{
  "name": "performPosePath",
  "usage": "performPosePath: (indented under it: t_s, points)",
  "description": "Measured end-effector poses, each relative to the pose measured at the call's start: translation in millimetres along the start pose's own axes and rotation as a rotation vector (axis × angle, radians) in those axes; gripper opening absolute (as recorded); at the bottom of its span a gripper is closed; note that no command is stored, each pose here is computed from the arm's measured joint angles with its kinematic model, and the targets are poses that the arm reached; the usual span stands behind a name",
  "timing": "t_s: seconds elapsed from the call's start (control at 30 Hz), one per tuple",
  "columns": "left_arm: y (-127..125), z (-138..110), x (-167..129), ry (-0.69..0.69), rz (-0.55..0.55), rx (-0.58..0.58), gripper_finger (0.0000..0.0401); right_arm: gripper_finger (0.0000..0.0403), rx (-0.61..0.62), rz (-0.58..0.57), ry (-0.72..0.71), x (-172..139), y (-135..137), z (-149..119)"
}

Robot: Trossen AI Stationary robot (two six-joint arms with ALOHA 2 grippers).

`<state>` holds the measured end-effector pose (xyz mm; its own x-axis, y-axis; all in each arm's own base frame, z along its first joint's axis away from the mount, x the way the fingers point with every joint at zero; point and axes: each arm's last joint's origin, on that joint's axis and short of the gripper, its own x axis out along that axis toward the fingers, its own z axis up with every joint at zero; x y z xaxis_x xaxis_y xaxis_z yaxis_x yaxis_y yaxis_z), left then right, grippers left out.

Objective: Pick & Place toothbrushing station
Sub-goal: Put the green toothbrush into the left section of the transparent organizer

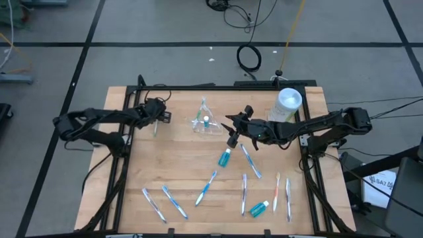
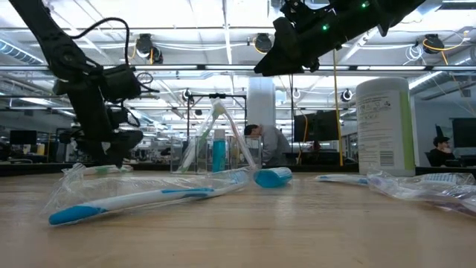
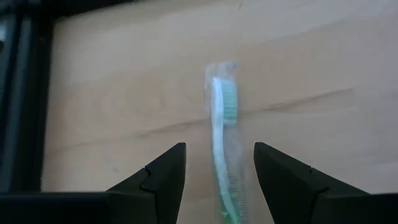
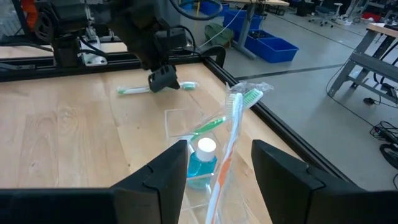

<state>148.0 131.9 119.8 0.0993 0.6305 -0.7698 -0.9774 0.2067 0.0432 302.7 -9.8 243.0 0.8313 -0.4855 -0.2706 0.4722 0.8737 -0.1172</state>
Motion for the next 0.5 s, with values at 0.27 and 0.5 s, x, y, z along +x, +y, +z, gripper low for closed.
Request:
performPosePath:
  t_s: [0.27,0.5]
  points:
    - [3.3,-0.6,13.7,0.047,0.013,-0.035,0.0178,0.0171,0.001,0.0,0.0,0.0,0.0,0.1]
    - [1.9,1.4,14.3,0.032,-0.01,-0.059,0.0089,0.0171,0.0,0.001,0.001,0.1,0.1,-0.2]
